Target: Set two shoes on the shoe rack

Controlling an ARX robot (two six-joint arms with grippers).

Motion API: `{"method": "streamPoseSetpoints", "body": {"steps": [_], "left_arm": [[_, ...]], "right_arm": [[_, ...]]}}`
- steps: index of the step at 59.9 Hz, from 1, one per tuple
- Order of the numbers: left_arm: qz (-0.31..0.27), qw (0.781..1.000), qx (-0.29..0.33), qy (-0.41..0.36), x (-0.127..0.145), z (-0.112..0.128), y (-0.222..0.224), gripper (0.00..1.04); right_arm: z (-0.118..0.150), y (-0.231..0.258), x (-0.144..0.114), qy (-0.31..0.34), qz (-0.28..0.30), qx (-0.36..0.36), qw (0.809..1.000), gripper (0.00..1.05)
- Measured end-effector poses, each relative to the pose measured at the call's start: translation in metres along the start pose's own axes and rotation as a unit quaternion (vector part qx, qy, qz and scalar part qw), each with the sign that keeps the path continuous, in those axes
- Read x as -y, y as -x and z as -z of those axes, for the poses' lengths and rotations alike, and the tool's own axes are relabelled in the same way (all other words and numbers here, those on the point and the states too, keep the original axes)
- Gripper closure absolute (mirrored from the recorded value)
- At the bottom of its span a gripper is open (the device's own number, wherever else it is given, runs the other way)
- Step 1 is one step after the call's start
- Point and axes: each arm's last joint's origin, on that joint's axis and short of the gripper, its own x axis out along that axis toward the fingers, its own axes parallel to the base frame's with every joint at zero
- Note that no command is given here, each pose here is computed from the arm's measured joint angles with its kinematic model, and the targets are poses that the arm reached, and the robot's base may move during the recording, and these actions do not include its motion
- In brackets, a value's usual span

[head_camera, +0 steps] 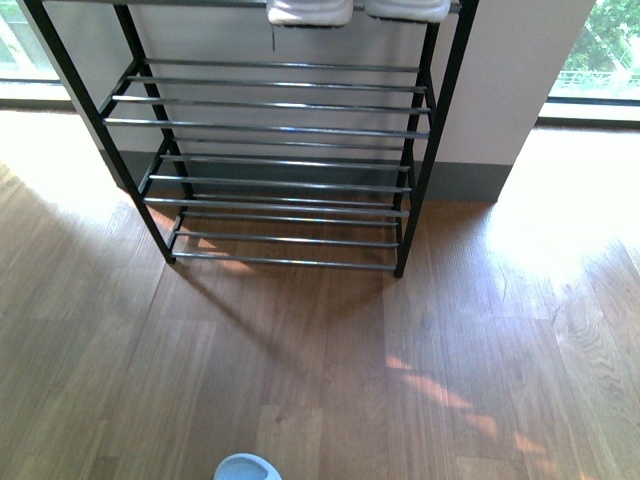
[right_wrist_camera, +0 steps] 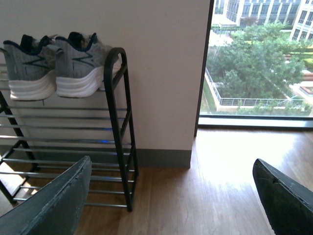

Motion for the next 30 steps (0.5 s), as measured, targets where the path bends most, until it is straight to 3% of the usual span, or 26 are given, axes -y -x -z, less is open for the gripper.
{"method": "streamPoseSetpoints", "body": {"steps": [30], "left_arm": [[0.0, 1.0, 0.0, 0.0, 0.0, 0.0, 0.0, 0.09]], "right_arm": [[-0.0001, 0.0, 0.0, 0.0, 0.0, 0.0, 1.0, 0.09]]}}
